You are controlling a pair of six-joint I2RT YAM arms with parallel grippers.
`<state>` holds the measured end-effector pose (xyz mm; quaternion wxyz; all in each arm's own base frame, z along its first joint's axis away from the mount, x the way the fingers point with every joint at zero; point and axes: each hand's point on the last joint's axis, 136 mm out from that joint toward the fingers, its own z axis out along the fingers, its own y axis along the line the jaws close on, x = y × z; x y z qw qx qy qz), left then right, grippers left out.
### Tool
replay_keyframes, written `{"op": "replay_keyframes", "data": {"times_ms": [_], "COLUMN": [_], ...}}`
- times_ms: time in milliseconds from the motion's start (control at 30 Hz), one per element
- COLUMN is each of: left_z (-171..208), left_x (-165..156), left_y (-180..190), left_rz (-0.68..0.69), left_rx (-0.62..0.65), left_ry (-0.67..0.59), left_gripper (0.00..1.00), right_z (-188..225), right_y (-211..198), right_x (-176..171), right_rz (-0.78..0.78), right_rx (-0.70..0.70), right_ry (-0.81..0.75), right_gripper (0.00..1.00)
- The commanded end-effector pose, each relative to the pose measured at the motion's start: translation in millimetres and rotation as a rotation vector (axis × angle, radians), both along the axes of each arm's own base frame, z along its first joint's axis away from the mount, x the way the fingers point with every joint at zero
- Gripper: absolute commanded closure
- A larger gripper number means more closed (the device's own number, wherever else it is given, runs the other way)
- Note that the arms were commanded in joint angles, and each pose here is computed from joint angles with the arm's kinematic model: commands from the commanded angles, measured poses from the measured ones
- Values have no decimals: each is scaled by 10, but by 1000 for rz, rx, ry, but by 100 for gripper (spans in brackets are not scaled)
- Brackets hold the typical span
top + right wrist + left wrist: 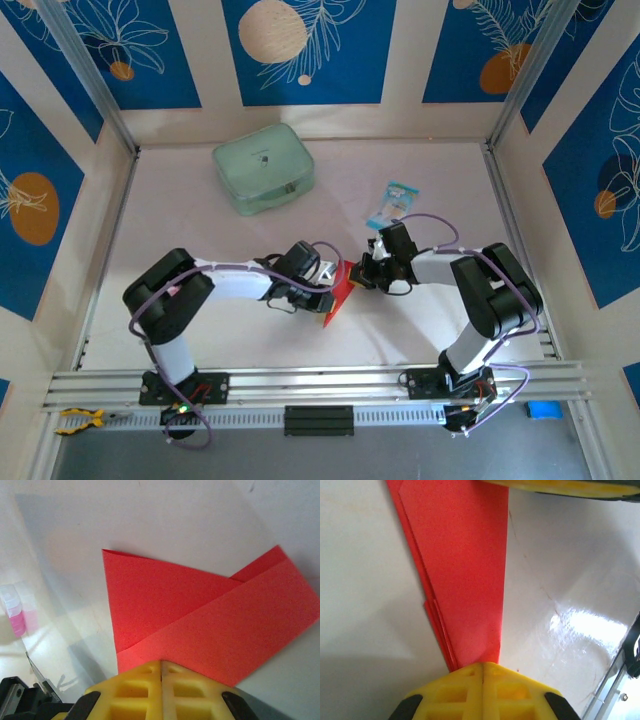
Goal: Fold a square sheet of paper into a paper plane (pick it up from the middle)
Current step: Fold the wing for the fifth time at the center of the table.
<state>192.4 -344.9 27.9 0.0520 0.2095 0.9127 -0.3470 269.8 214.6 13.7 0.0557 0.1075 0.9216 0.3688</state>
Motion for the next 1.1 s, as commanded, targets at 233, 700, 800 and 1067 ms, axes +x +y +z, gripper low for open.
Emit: {"op": "replay_keyframes", "data": {"times_ms": [233,700,800,1067], "left_z": [400,-183,-355,-229], "left_x": [170,44,-52,-115], "left_y": [-319,-278,-119,-41], "left_rz": [-11,-49,-58,-56], "left_rx": [-96,61,137,121], "left_ry": [-11,40,39,13], "left_gripper": [100,99,99,98], "right_z": [-257,-287,-287,-293], "right_y": [-144,-150,-158,-177], "right_x": [-174,-205,-211,-214], "right_rz": [-30,-32,-33,-34], "right_rx": [-73,-72,-73,-78], "right_ry": [91,105,106,107], "right_gripper": [94,94,94,94]}}
